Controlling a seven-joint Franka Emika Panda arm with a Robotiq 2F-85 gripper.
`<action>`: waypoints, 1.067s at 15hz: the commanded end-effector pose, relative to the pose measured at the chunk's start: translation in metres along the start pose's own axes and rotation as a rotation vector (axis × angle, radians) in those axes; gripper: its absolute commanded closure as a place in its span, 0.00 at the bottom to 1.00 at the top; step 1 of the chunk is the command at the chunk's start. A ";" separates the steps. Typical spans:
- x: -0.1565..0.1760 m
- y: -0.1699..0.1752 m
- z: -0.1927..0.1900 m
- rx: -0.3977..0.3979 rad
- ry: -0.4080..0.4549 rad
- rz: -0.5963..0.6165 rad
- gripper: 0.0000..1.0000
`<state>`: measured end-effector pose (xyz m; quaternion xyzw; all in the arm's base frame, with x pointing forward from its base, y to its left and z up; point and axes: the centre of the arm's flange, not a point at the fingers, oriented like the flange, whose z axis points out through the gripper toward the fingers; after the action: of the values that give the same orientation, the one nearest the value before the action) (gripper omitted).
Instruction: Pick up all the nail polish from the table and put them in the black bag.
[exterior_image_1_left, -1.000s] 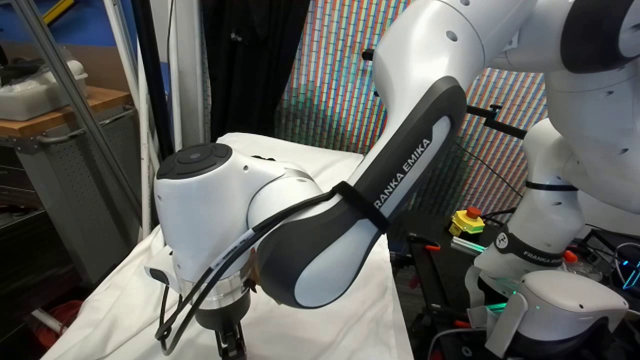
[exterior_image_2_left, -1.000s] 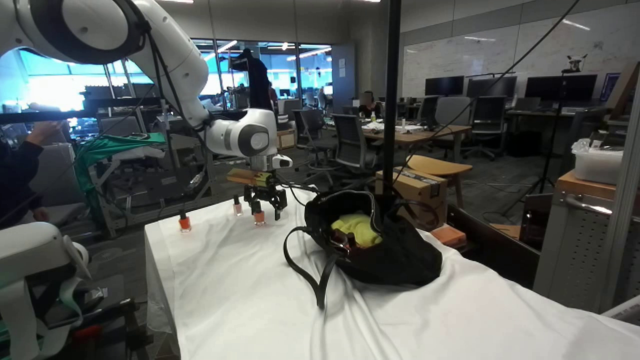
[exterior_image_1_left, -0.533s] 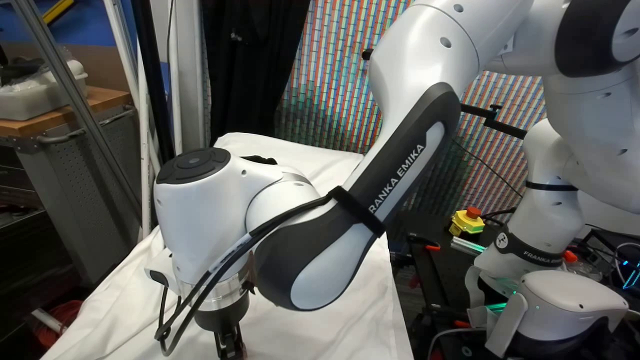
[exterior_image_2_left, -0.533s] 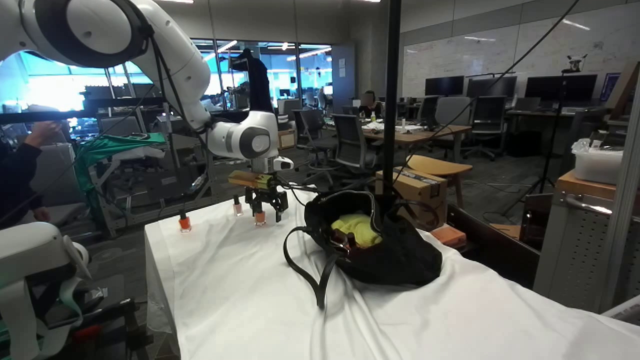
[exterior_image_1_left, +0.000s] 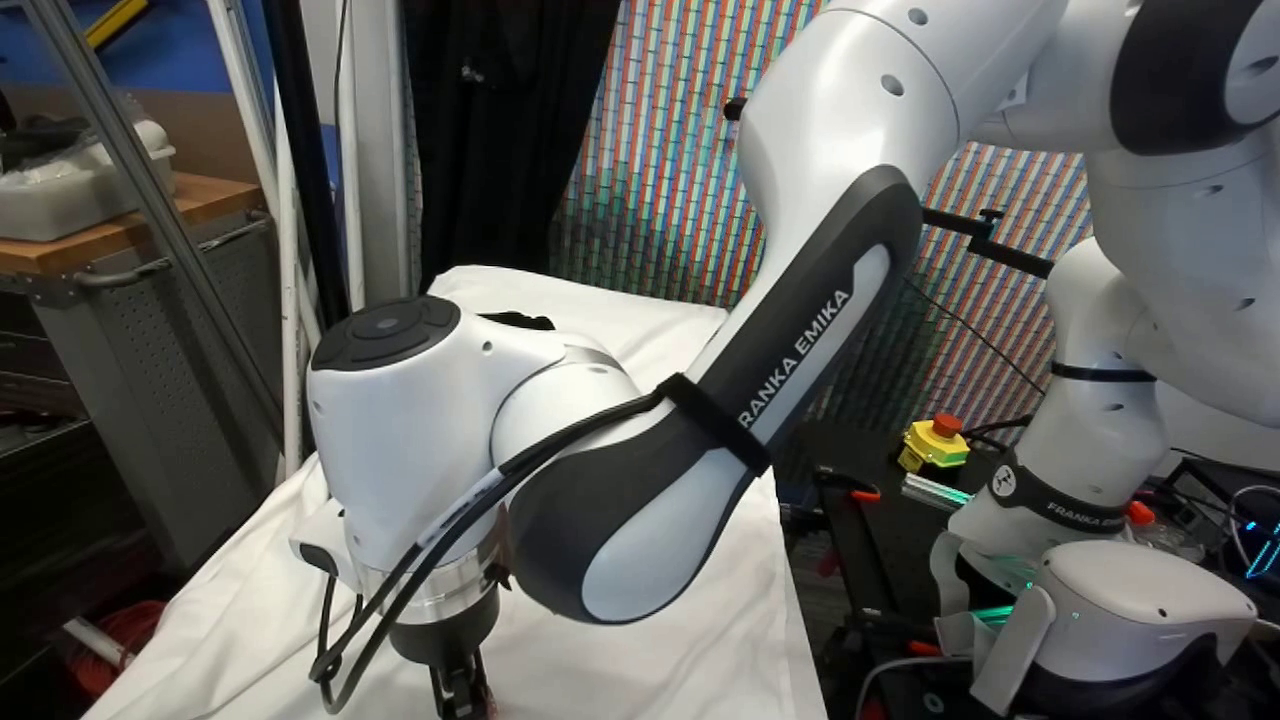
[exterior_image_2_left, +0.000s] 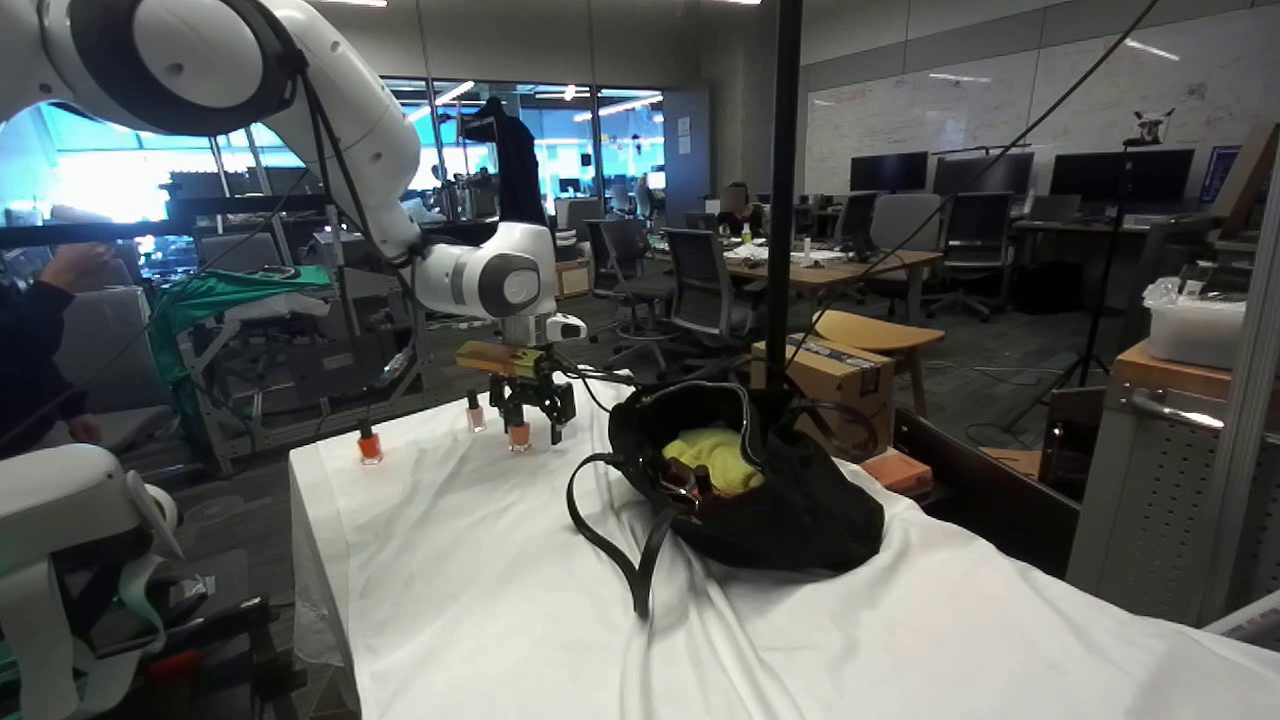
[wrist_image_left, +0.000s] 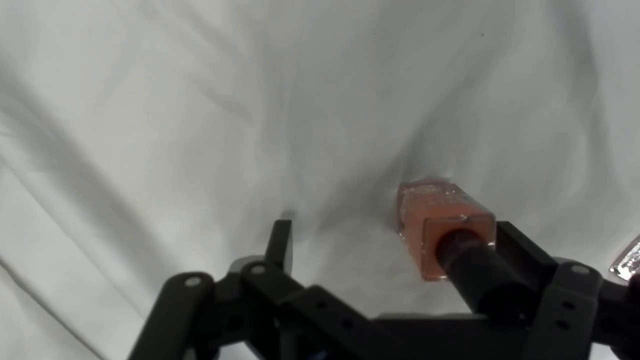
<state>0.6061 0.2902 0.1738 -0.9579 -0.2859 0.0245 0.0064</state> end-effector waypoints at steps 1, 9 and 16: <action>0.003 -0.006 0.006 -0.001 -0.022 -0.033 0.16; 0.000 -0.021 0.010 -0.006 -0.041 -0.069 0.79; -0.001 -0.024 0.005 -0.020 -0.101 -0.100 0.84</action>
<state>0.5929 0.3059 0.1679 -0.9470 -0.3177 0.0476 -0.0008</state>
